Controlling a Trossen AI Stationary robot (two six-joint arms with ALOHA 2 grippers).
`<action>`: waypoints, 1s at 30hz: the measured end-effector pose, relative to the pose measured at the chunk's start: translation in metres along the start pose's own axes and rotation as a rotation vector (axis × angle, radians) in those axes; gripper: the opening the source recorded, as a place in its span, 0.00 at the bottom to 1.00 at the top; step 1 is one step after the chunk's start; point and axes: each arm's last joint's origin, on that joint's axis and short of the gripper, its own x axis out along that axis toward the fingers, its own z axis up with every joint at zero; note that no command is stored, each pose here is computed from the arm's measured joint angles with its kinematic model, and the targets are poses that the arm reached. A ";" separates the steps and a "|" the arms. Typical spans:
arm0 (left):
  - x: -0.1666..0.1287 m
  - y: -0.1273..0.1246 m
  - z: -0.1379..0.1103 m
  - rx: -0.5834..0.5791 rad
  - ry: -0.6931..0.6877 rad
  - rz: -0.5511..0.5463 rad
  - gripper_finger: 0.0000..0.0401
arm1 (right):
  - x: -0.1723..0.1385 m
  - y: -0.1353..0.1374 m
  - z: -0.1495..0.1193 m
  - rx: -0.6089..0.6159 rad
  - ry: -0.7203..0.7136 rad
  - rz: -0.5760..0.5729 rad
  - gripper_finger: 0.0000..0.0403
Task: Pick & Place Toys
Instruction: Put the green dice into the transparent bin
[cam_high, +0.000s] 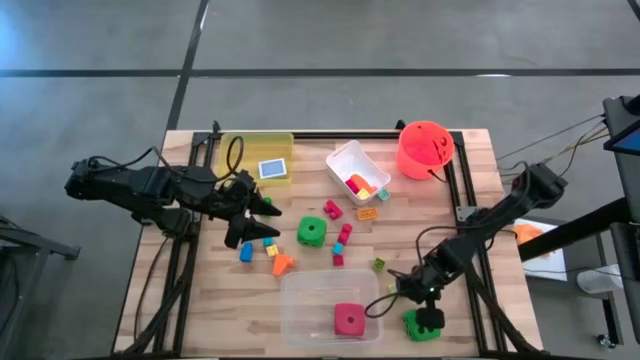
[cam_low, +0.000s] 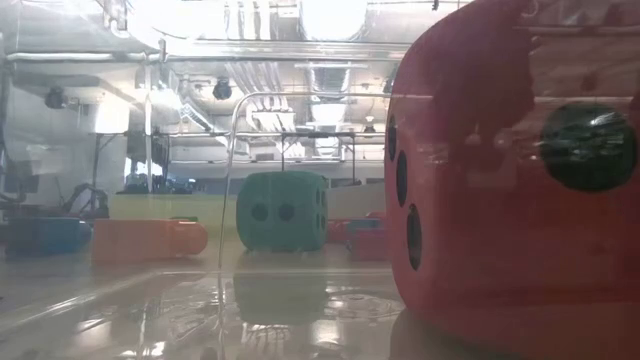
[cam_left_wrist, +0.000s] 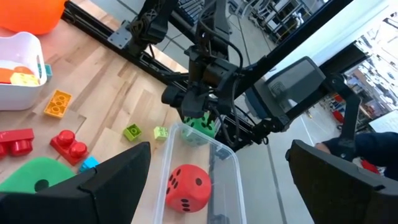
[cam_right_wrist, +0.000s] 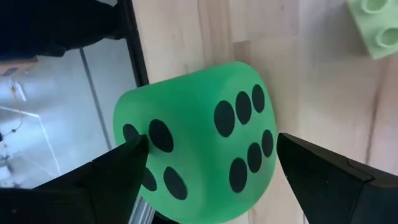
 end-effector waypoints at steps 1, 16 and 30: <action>0.000 0.000 0.000 -0.001 0.001 -0.001 0.92 | 0.001 0.000 0.001 -0.006 0.003 0.001 0.87; 0.000 0.000 0.000 -0.019 0.004 -0.005 0.92 | 0.022 0.000 0.008 -0.002 0.052 0.036 0.87; 0.000 0.000 0.000 -0.021 0.006 -0.008 0.92 | 0.022 0.000 0.007 0.027 0.056 0.033 0.50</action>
